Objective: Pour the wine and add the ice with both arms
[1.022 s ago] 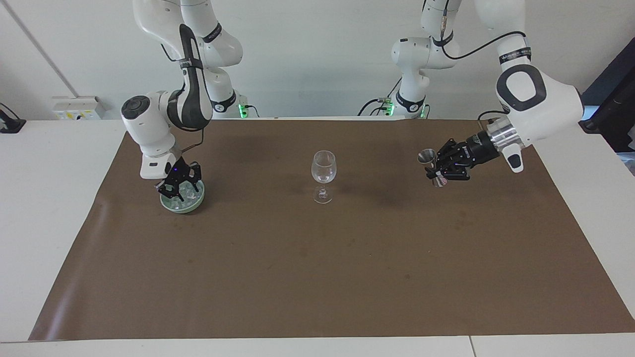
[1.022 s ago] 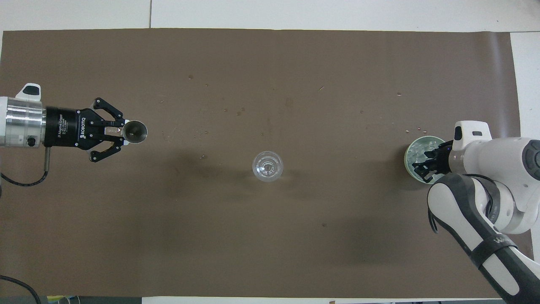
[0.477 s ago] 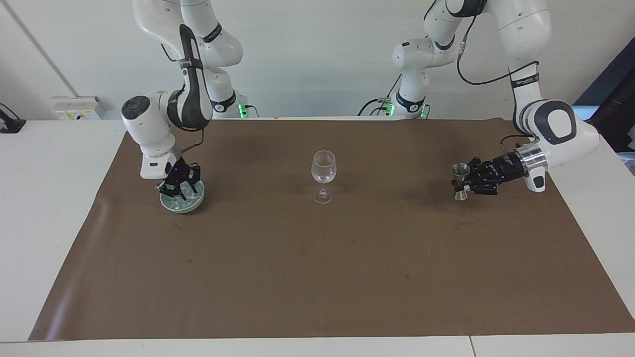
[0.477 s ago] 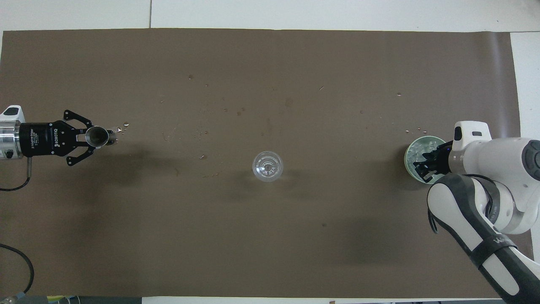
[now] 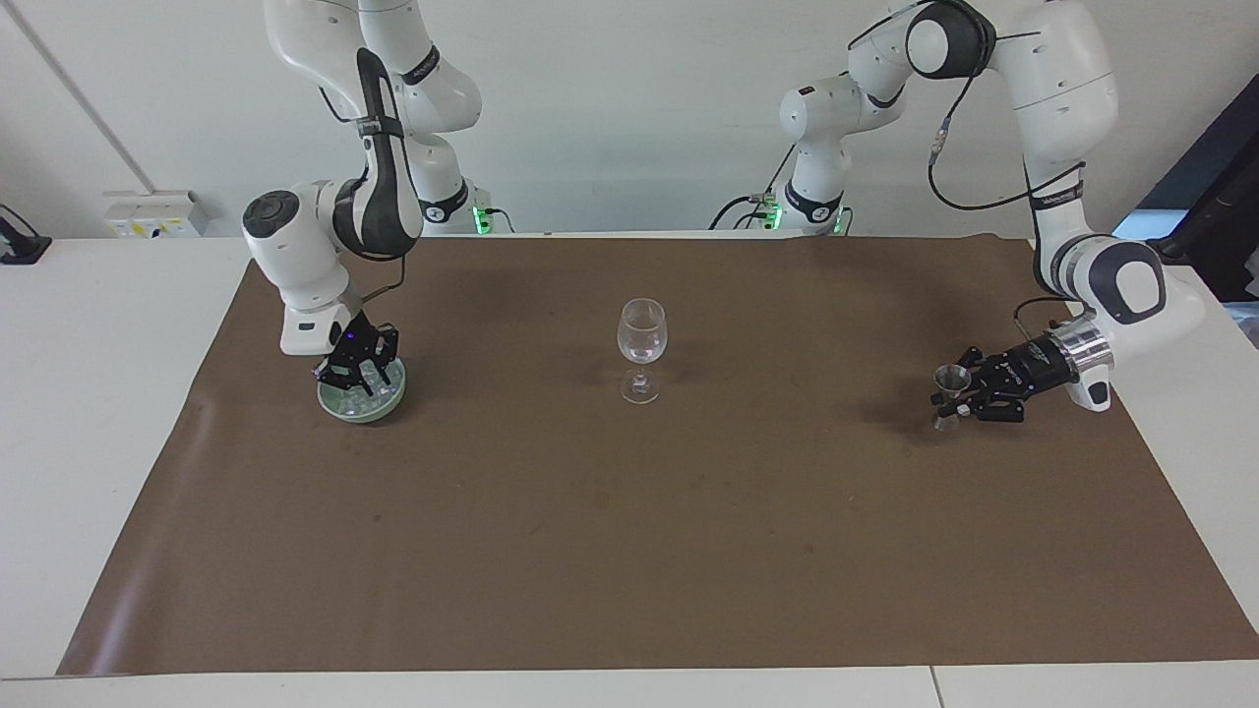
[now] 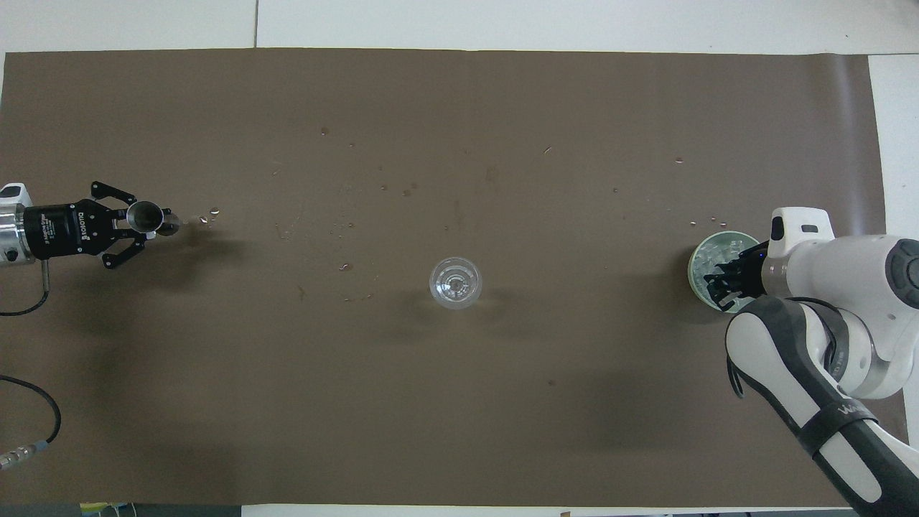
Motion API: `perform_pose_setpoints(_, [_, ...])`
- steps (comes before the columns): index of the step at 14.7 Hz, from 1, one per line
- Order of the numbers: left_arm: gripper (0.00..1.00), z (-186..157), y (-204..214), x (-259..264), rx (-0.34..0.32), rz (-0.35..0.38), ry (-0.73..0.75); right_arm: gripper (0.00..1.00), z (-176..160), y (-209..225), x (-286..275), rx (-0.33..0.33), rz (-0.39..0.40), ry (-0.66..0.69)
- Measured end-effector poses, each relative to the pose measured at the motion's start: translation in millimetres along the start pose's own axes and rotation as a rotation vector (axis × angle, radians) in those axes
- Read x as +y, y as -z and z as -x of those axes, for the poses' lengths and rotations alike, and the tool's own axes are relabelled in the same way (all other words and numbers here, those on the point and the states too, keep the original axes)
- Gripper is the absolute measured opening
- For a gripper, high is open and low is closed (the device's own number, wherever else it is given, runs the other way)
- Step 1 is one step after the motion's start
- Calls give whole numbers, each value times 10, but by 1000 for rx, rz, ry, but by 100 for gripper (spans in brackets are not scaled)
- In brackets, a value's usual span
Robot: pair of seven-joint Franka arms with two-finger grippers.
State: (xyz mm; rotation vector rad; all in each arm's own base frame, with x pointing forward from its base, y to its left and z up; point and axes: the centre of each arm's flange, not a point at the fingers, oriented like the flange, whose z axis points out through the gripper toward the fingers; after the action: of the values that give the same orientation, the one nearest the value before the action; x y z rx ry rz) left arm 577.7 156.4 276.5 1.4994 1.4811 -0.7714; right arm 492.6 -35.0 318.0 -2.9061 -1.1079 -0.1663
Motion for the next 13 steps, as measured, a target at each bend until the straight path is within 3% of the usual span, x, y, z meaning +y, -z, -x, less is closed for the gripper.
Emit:
perform_pose_setpoints(4, [22, -340, 35, -174, -71, 69, 48, 23, -3, 1, -1, 0, 0, 1])
perform_pose_setpoints(7, [22, -434, -21, -377, -132, 70, 88, 23, -73, 103, 44, 6, 1, 0])
perform_pose_setpoints(13, [22, -465, -19, -484, -163, 83, 109, 23, -839, 956, -150, -17, -63, -148])
